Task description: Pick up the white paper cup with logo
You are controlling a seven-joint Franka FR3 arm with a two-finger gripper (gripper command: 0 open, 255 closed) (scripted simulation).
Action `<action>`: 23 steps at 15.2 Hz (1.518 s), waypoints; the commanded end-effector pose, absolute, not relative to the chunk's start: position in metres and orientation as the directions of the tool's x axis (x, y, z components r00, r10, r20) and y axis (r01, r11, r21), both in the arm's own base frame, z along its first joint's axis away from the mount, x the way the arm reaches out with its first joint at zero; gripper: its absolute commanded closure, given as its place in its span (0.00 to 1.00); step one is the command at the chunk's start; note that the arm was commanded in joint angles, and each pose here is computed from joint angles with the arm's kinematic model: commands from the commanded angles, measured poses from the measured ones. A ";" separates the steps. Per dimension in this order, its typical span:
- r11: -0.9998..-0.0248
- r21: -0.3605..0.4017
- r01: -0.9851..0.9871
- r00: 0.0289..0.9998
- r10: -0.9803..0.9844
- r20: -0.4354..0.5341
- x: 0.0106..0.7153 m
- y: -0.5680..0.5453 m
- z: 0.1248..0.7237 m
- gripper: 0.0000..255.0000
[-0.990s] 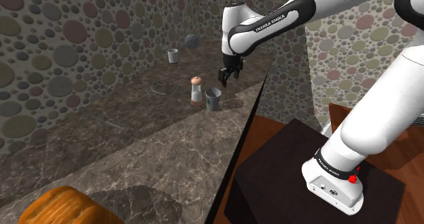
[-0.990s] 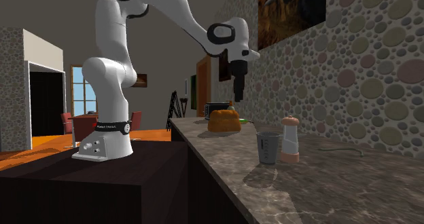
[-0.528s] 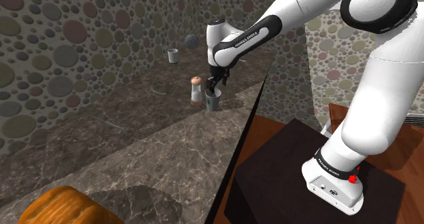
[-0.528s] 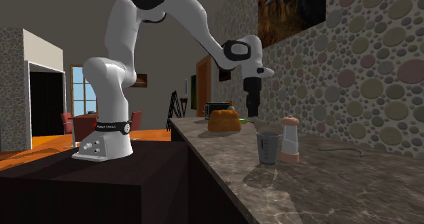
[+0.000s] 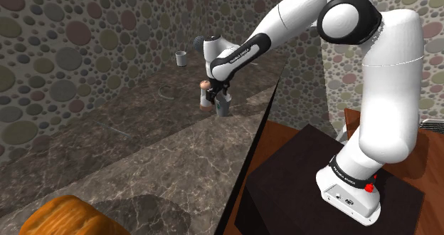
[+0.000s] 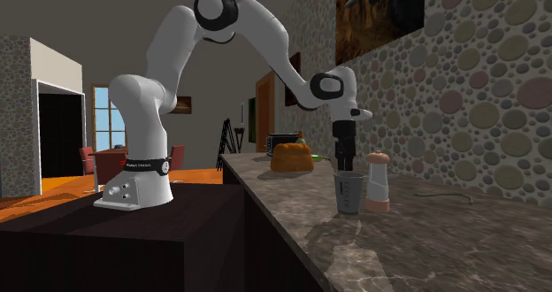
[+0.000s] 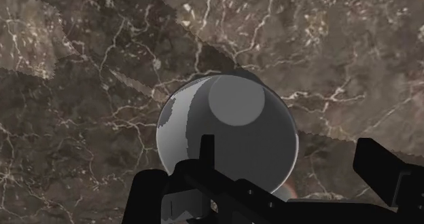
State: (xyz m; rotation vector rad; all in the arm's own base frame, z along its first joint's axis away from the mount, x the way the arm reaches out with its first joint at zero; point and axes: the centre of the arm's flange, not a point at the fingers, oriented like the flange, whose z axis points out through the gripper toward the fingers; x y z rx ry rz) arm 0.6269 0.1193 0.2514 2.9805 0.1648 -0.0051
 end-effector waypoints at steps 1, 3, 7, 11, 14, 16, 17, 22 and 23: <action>-0.982 0.156 0.110 0.994 0.109 -0.012 0.628 0.121 0.240 0.00; -0.982 0.156 0.110 0.994 0.109 -0.012 0.628 0.121 0.229 0.00; -0.982 0.156 0.110 0.994 0.109 -0.012 0.628 0.121 0.216 0.00; -0.982 0.156 0.110 0.994 0.109 -0.012 0.628 0.120 0.215 1.00; -0.982 0.156 0.110 0.994 0.109 -0.012 0.628 0.121 0.215 1.00; -0.982 0.156 0.110 0.994 0.109 -0.012 0.628 0.120 0.215 1.00; -0.982 0.156 0.110 0.994 0.109 -0.012 0.628 0.121 0.216 1.00; -0.982 0.156 0.110 0.994 0.109 -0.012 0.628 0.121 0.242 1.00; -0.982 0.156 0.110 0.994 0.109 -0.012 0.628 0.121 0.247 1.00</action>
